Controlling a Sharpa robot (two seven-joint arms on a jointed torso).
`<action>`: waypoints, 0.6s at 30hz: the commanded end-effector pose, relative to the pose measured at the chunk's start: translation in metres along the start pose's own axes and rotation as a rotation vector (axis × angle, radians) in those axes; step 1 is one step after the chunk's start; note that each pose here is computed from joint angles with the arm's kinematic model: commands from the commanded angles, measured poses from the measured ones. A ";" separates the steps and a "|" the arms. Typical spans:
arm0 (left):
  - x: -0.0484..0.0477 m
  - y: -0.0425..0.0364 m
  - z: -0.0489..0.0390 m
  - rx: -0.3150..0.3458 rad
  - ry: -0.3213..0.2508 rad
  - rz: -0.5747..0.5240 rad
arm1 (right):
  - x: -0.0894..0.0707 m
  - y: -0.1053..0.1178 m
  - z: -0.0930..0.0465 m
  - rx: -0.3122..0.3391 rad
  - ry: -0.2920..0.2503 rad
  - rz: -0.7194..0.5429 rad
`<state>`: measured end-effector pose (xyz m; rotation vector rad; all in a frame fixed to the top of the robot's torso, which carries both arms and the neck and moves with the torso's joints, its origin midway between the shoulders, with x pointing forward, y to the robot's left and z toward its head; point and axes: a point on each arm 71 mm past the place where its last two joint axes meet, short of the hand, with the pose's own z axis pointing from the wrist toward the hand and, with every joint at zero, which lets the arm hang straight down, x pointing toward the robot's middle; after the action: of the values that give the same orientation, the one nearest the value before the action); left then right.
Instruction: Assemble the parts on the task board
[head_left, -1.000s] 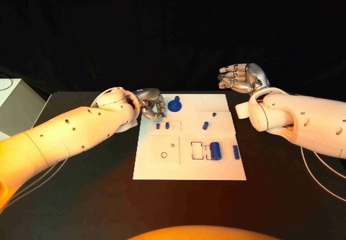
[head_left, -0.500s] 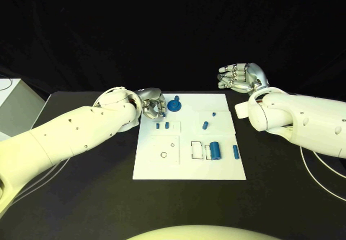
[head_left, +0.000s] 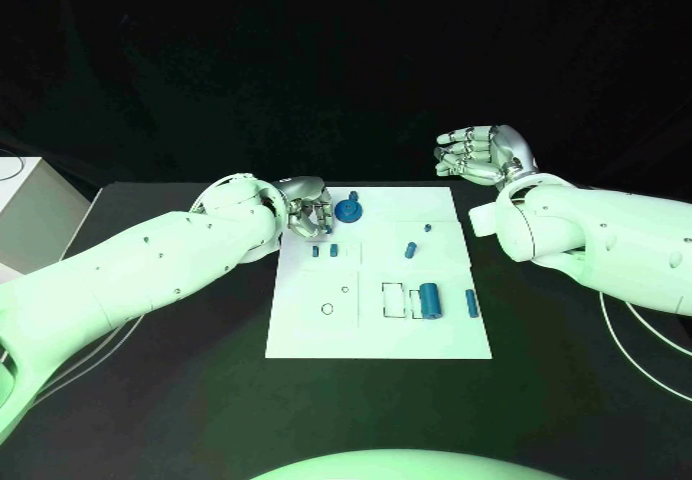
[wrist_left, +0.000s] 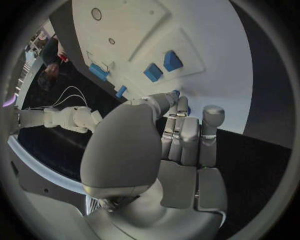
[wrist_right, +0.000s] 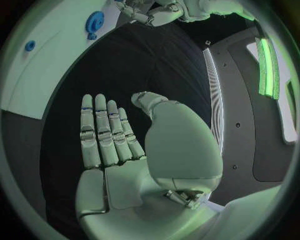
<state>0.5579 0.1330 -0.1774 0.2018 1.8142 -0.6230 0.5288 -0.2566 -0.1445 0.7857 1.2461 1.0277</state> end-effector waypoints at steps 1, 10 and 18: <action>0.0021 -0.0010 0.0010 -0.006 0.028 0.010 | 0.001 0.002 0.000 -0.018 0.012 0.001; 0.0029 0.0006 0.0010 -0.018 0.035 0.018 | 0.001 0.002 0.000 -0.018 0.013 0.001; 0.0030 -0.0010 0.0018 -0.015 0.032 0.014 | 0.002 0.002 0.000 -0.019 0.014 0.002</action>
<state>0.5584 0.1318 -0.1787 0.2050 1.8298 -0.6084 0.5285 -0.2564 -0.1444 0.7855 1.2465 1.0288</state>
